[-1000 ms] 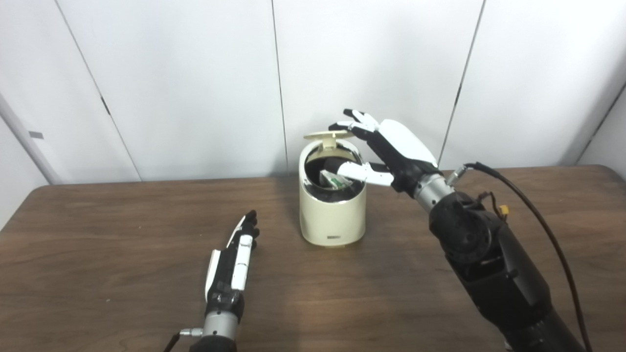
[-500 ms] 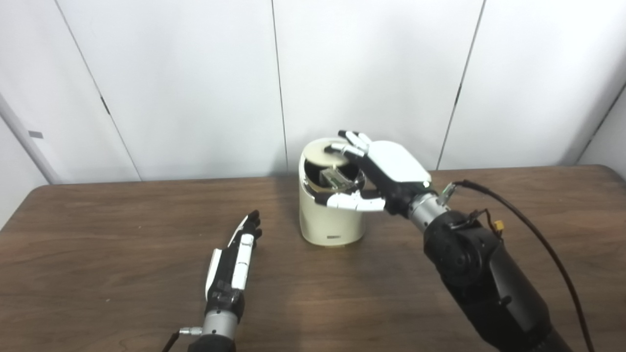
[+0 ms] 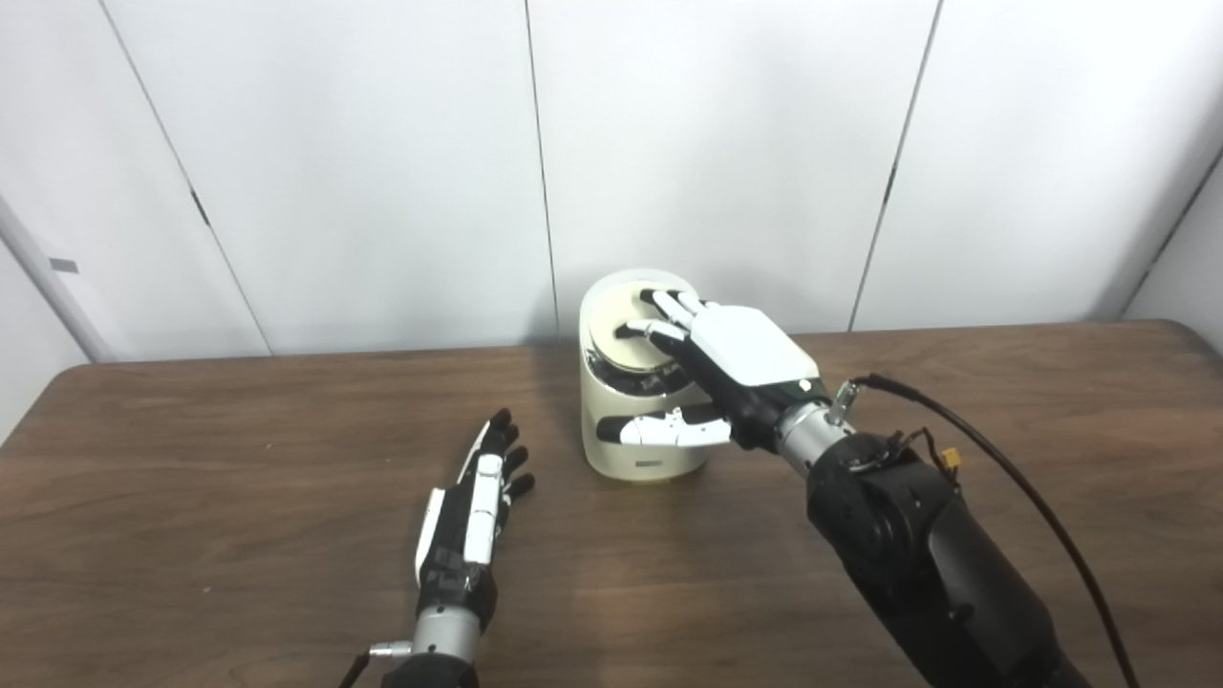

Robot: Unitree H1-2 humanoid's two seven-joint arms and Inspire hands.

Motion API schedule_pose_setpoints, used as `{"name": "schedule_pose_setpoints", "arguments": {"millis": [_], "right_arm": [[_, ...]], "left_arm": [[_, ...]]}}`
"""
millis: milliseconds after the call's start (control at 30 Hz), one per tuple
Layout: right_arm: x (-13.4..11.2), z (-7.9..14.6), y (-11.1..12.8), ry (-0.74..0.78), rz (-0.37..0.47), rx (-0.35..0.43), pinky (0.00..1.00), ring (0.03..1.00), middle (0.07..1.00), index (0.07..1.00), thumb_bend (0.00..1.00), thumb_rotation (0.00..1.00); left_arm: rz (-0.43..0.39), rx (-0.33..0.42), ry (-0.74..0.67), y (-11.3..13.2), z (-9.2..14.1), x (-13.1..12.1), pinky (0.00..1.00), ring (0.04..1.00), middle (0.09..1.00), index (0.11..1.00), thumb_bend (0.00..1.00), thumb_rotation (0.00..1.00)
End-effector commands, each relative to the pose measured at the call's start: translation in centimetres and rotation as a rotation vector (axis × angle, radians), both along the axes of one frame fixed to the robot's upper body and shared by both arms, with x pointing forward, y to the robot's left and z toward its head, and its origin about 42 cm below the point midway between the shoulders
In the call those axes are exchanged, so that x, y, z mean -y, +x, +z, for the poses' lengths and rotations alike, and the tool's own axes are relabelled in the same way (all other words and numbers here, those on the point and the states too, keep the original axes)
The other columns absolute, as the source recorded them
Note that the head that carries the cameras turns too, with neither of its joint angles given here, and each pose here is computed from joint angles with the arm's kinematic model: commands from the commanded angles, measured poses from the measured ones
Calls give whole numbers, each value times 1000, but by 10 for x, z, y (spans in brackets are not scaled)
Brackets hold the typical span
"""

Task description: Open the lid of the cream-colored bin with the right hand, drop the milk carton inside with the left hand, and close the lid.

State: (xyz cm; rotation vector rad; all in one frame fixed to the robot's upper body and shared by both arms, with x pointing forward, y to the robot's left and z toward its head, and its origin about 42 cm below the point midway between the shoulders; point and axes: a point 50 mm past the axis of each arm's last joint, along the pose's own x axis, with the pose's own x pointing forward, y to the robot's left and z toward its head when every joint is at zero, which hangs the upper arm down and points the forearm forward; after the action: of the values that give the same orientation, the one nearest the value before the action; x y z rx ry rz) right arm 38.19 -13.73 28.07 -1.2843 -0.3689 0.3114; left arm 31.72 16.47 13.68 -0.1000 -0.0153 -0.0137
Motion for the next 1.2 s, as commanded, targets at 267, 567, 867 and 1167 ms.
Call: {"name": "schedule_pose_setpoints", "arguments": {"millis": [267,567,867,1167], "right_arm": [[3,5,-7,-17,7,47,970,1000,1000,871,600,924],[13,2,-11,-33,-30,62,965,1000,1000,885,589,894],[18,-2,-16,-45,-50,60,994,1000,1000,893,599,881],[14,-7,-12,-127,-47,103,1000,1000,1000,830,615,907]], "left_arm": [[1,61,-17,8,20,4,891,939,972,999,620,959],[4,67,-34,9,20,0,907,944,968,984,610,954],[3,63,-29,9,18,-1,899,940,961,974,626,947],[5,59,-30,10,19,2,905,941,959,969,625,941]]}}
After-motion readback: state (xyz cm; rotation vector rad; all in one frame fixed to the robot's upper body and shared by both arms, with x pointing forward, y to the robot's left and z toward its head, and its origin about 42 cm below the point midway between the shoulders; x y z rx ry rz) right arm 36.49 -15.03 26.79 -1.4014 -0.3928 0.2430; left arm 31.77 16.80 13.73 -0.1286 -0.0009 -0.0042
